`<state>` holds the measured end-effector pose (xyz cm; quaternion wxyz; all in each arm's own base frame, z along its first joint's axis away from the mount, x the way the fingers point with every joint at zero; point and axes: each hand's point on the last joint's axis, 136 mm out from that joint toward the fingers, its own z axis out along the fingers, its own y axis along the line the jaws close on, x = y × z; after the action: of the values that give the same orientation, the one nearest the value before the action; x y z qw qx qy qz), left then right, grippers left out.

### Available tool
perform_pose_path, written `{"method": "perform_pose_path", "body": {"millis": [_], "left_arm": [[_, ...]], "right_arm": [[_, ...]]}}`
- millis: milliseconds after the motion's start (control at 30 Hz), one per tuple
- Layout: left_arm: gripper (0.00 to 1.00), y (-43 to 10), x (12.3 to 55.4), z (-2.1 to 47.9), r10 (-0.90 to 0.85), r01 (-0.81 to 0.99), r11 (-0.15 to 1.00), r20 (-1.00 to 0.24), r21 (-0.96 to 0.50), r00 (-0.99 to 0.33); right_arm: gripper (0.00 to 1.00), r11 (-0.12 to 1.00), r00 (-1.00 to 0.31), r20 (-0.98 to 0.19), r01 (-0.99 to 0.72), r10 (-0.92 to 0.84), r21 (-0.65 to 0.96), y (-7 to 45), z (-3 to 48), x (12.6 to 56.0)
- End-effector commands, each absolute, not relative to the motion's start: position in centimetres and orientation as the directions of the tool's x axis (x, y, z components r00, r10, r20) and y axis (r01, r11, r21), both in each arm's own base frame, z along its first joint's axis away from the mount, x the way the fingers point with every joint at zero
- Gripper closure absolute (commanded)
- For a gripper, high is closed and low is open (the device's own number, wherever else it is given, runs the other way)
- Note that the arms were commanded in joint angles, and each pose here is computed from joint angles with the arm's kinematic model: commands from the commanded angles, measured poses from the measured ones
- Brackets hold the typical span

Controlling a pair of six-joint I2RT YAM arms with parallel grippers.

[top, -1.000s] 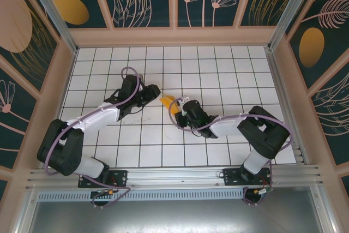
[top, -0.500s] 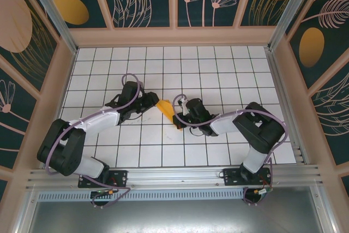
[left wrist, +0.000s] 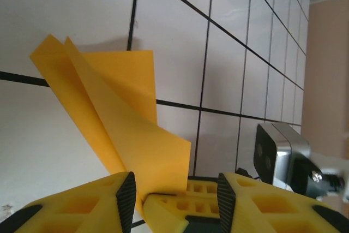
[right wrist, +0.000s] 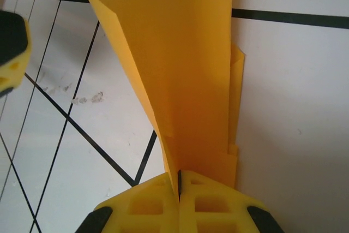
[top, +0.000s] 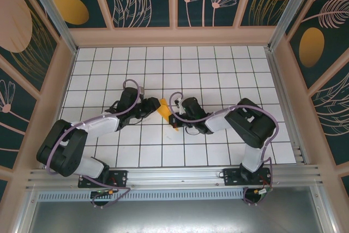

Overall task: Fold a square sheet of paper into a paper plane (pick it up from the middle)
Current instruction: Fold the wing for the fifth time at the center of the table.

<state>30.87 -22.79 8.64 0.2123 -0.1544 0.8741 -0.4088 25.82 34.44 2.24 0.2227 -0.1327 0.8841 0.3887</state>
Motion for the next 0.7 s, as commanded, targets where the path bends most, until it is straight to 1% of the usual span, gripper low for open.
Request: {"method": "perform_pose_path", "body": {"millis": [0, 200, 300, 533, 667], "left_arm": [[0.55, -24.2, 31.0, 10.9, -0.423, -0.009, 0.54, -0.262, -0.842, -0.867], [0.54, -26.5, 31.7, 12.2, -0.381, 0.065, 0.454, -0.259, -0.889, -0.887], [0.53, -27.2, 32.3, 11.9, -0.375, 0.071, 0.441, -0.256, -0.895, -0.891], [0.54, -27.9, 32.5, 9.4, -0.359, 0.051, 0.437, -0.226, -0.898, -0.906], [0.53, -28.3, 32.9, 9.7, -0.361, 0.076, 0.411, -0.239, -0.908, -0.902]], "right_arm": [[1.0, 0.674, -0.912, -0.401, -0.347, -0.082, 0.651, 34.3, 0.3, 24.4], [1.0, 0.715, -0.921, -0.379, -0.325, -0.09, 0.619, 33.6, -1.0, 24.3], [1.0, 0.717, -0.924, -0.372, -0.317, -0.085, 0.621, 33.6, -1.1, 24.3], [1.0, 0.709, -0.929, -0.359, -0.313, -0.089, 0.633, 33.9, -1.2, 24.1], [1.0, 0.718, -0.931, -0.353, -0.31, -0.096, 0.623, 33.8, -1.5, 24.1]]}}
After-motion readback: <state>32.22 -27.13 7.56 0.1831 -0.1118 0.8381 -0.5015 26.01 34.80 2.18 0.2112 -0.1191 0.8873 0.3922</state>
